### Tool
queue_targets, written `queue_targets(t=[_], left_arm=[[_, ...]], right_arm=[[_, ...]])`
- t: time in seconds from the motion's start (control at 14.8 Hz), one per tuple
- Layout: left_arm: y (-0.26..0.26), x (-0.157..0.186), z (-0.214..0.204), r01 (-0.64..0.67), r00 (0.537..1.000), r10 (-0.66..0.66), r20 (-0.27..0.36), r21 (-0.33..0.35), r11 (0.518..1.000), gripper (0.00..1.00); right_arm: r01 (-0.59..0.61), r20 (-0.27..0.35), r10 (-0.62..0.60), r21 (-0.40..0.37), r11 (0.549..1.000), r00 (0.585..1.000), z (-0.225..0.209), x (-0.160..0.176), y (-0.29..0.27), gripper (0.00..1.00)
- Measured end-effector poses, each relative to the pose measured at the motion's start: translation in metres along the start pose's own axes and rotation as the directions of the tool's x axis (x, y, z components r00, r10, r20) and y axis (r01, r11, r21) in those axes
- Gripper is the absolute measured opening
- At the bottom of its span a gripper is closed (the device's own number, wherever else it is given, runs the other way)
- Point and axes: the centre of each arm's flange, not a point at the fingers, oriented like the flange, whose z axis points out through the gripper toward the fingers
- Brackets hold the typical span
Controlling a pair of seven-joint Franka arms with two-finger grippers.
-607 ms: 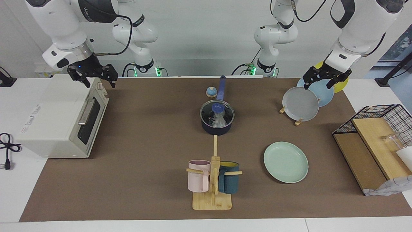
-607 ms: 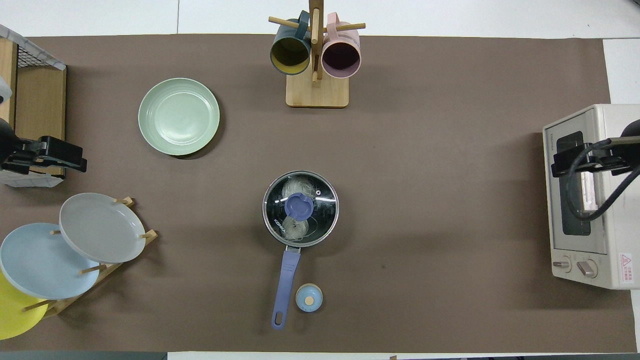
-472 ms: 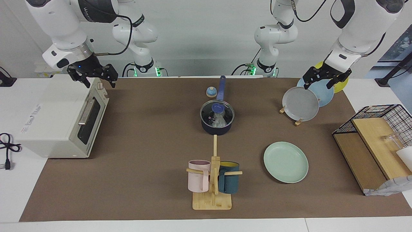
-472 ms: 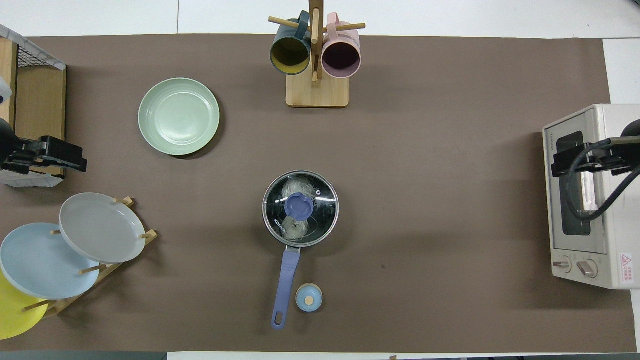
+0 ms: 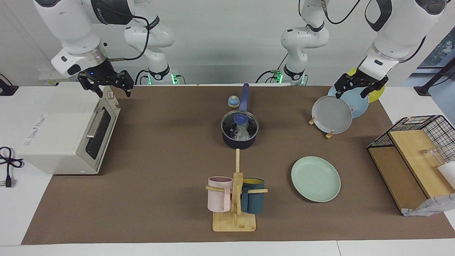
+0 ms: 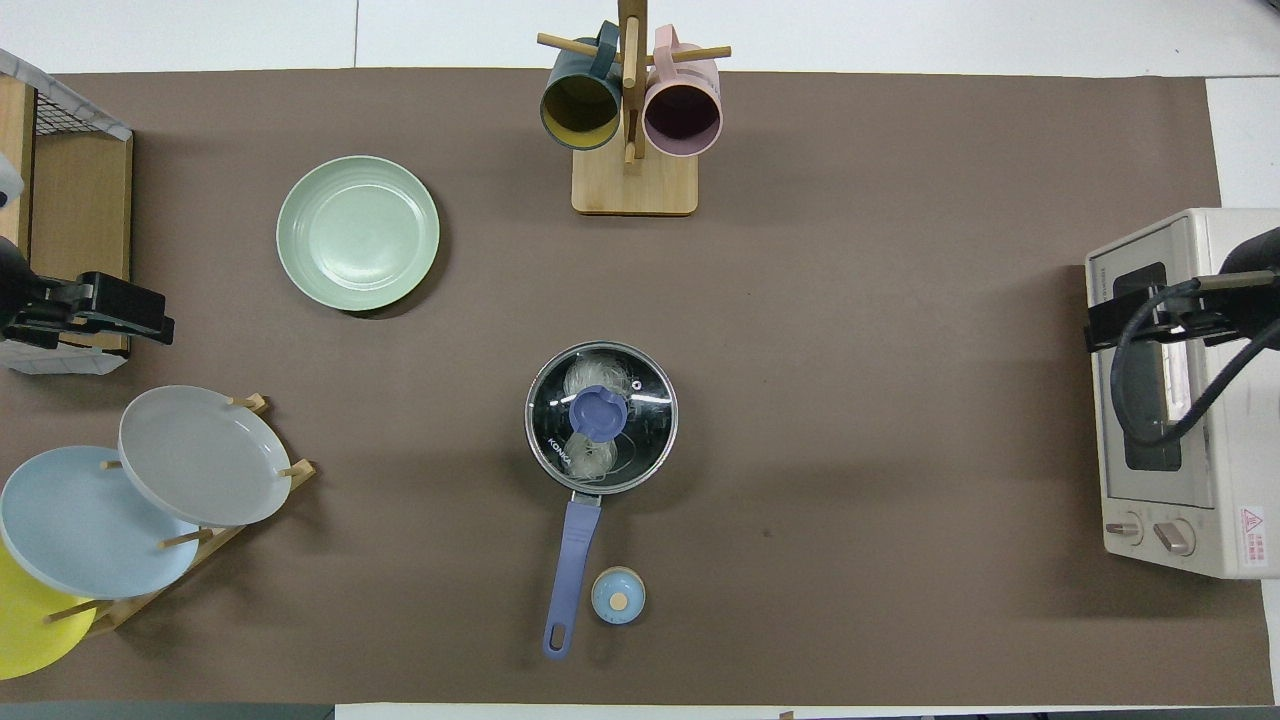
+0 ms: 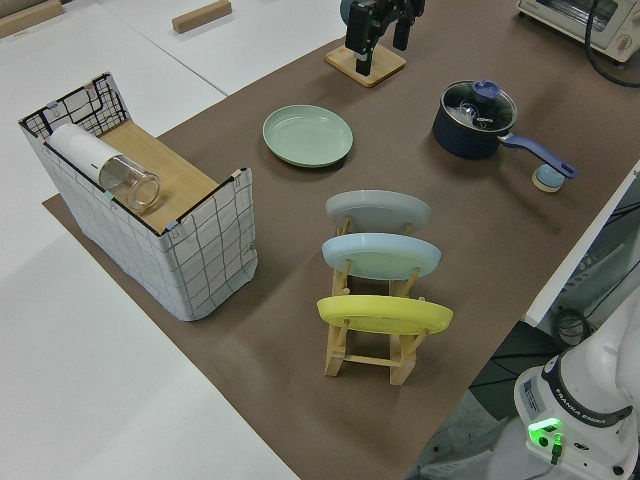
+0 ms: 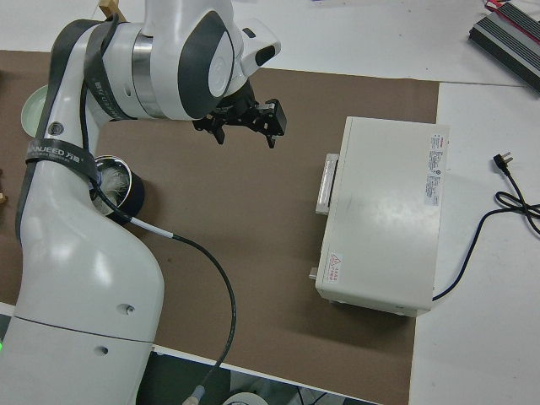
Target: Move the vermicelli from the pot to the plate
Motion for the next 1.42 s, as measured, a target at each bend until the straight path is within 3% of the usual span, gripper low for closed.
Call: queue_targets(t=[0.13,0.34,0.47,0.67,0.81,1.01,1.42], left_arm=[[0.000,0.000,0.000,0.000,1.000,0.000,0.000,0.000,1.000,1.00],[0.000,0.000,0.000,0.000,1.000,0.000,0.000,0.000,1.000,1.00],[0.000,0.000,0.000,0.000,1.000,0.000,0.000,0.000,1.000,1.00],[0.000,0.000,0.000,0.000,1.000,0.000,0.000,0.000,1.000,1.00],[0.000,0.000,0.000,0.000,1.000,0.000,0.000,0.000,1.000,1.00],[0.000,0.000,0.000,0.000,1.000,0.000,0.000,0.000,1.000,1.00],[0.000,0.000,0.000,0.000,1.000,0.000,0.000,0.000,1.000,1.00]], right_arm=[[-0.043,-0.034,0.044,0.031,0.999,0.998,-0.002,0.003,-0.042,1.00],[-0.104,-0.056,0.106,0.047,0.994,0.993,0.012,-0.003,-0.158,1.00],[-0.139,-0.049,0.142,0.053,0.989,0.989,0.037,-0.006,-0.232,1.00],[-0.199,-0.075,0.199,0.004,0.980,0.977,0.085,-0.018,-0.352,1.00],[-0.213,-0.091,0.215,0.025,0.977,0.972,0.112,-0.029,-0.403,1.00],[-0.202,-0.084,0.204,0.034,0.979,0.975,0.140,-0.035,-0.430,1.00],[-0.184,-0.095,0.186,0.036,0.982,0.978,0.189,-0.036,-0.432,1.00]])
